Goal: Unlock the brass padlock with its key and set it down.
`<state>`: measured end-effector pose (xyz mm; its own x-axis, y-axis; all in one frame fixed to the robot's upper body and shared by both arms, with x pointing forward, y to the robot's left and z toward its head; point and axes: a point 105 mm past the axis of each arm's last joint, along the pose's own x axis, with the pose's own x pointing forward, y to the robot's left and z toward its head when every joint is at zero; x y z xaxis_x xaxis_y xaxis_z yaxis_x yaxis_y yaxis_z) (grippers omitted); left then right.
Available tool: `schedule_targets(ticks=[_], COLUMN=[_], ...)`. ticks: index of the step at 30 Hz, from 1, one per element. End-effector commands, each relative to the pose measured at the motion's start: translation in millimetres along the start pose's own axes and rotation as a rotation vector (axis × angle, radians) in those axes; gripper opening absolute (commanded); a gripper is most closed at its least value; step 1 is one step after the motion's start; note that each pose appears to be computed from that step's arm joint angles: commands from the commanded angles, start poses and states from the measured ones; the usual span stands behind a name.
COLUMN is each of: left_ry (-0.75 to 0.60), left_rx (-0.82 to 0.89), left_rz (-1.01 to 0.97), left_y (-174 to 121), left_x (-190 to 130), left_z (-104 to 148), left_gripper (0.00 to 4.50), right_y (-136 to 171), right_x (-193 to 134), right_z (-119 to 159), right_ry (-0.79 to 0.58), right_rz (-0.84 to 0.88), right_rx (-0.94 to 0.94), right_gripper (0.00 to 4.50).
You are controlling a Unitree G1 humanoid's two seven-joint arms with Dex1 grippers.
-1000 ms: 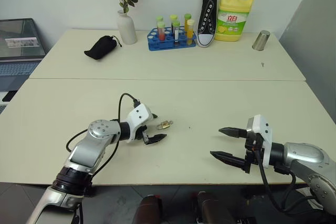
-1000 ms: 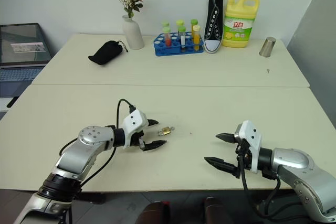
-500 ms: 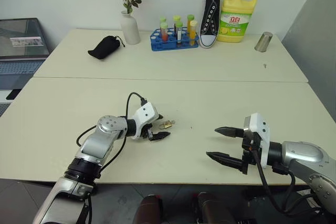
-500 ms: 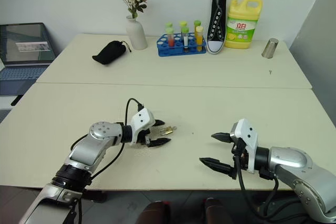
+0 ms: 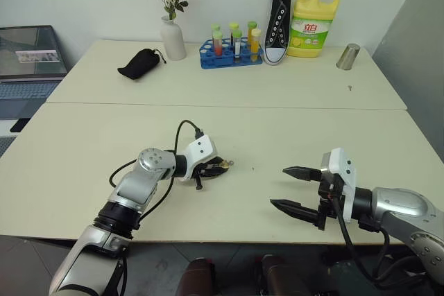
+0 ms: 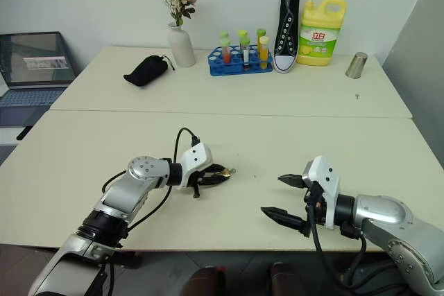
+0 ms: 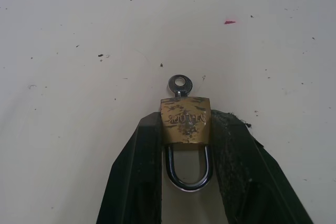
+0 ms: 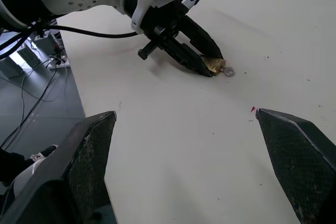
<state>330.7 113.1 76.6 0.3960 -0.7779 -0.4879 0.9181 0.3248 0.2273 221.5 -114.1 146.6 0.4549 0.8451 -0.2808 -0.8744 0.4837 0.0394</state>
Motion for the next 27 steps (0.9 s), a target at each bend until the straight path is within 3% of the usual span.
schedule_targets(ticks=[1,8,13,17,23,27], left_ry=[-0.066,-0.253,-0.352,-0.492,-0.559,-0.560], left_rx=[0.089,0.480,0.874,1.183,1.321,1.312], left_rz=[-0.068,-0.142,-0.149,-0.048,0.066,0.102], left_y=[-13.8,-29.2,-35.6,-35.1,-31.9,-32.1], left_x=[1.5,1.5,-0.7,-3.7,-7.8,-7.9], left_z=[11.1,59.0,86.2,109.8,118.5,117.0], left_gripper=[0.97,0.97,0.97,0.97,0.97,0.97], right_y=[1.6,-5.4,-3.4,0.0,0.3,-6.7], right_x=[-5.6,-25.6,-33.0,-25.9,-9.9,6.2], right_z=[8.2,0.1,-3.1,7.7,20.7,30.7], right_ry=[-0.025,-0.019,-0.024,-0.105,-0.161,-0.201], right_rz=[-0.028,-0.138,-0.180,-0.173,-0.089,-0.036], right_rx=[-0.032,0.001,-0.005,-0.019,0.028,0.059], right_gripper=[4.50,4.50,4.50,4.50,4.50,4.50])
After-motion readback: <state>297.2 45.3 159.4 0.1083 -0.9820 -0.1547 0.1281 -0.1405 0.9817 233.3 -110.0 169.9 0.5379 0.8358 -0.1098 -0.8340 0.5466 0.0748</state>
